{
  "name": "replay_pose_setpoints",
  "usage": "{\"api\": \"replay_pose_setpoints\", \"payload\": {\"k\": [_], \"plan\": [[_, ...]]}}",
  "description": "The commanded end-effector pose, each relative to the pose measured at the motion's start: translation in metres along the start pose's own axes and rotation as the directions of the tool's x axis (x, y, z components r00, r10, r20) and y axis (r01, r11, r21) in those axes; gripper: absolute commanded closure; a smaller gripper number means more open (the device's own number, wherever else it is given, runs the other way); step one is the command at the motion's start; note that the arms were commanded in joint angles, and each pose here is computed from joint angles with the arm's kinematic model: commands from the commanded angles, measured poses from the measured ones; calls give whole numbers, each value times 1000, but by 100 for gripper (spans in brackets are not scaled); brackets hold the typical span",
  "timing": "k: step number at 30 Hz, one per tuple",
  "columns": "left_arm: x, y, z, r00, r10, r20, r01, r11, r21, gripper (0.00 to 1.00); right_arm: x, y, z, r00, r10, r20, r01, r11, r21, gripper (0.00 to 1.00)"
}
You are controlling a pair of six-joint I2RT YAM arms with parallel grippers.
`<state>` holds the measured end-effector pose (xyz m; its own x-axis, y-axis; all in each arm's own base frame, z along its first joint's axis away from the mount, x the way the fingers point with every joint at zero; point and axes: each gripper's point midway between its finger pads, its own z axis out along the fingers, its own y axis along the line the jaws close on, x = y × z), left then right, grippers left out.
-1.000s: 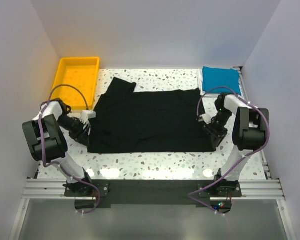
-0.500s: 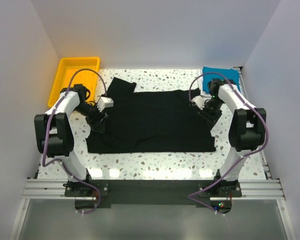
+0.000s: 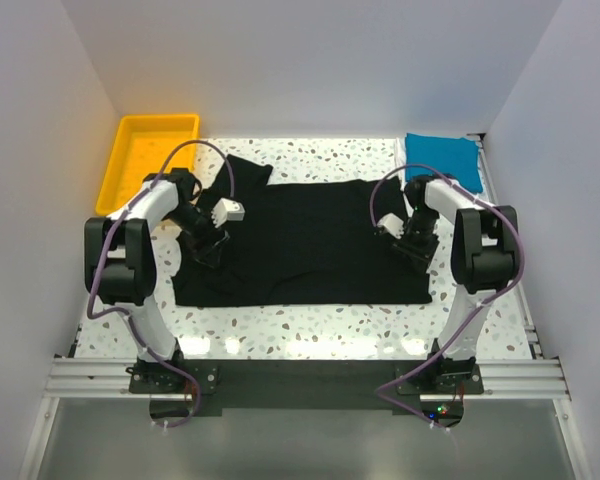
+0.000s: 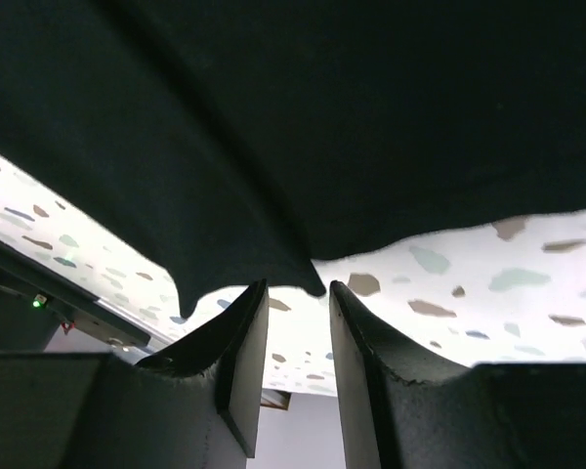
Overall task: Fold and stack the t-shirts
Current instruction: Fold the tshirt
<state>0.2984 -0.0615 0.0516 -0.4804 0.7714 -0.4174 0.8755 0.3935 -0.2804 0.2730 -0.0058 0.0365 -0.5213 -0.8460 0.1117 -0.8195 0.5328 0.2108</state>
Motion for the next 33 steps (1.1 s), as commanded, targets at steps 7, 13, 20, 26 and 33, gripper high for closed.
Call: {"api": "replay_pose_setpoints", "payload": {"k": [7,13,20,26,33], "plan": [[-13,7,3,998,64,10,-63,998,-19,26,11,-5,23,997,-27,-71,28,1000,7,67],[-12,7,5,997,70,8,-70,997,-15,29,14,2,16,997,-32,-66,32,999,-2,91],[-14,11,5,996,90,13,-89,995,-37,32,12,6,-4,999,-29,-39,29,999,15,100],[-12,15,11,995,99,4,-99,995,-27,30,13,5,-8,999,-26,-37,26,999,21,100],[-3,10,22,992,122,-25,-122,993,-1,30,12,6,-9,999,-22,-35,23,1000,21,100]]}}
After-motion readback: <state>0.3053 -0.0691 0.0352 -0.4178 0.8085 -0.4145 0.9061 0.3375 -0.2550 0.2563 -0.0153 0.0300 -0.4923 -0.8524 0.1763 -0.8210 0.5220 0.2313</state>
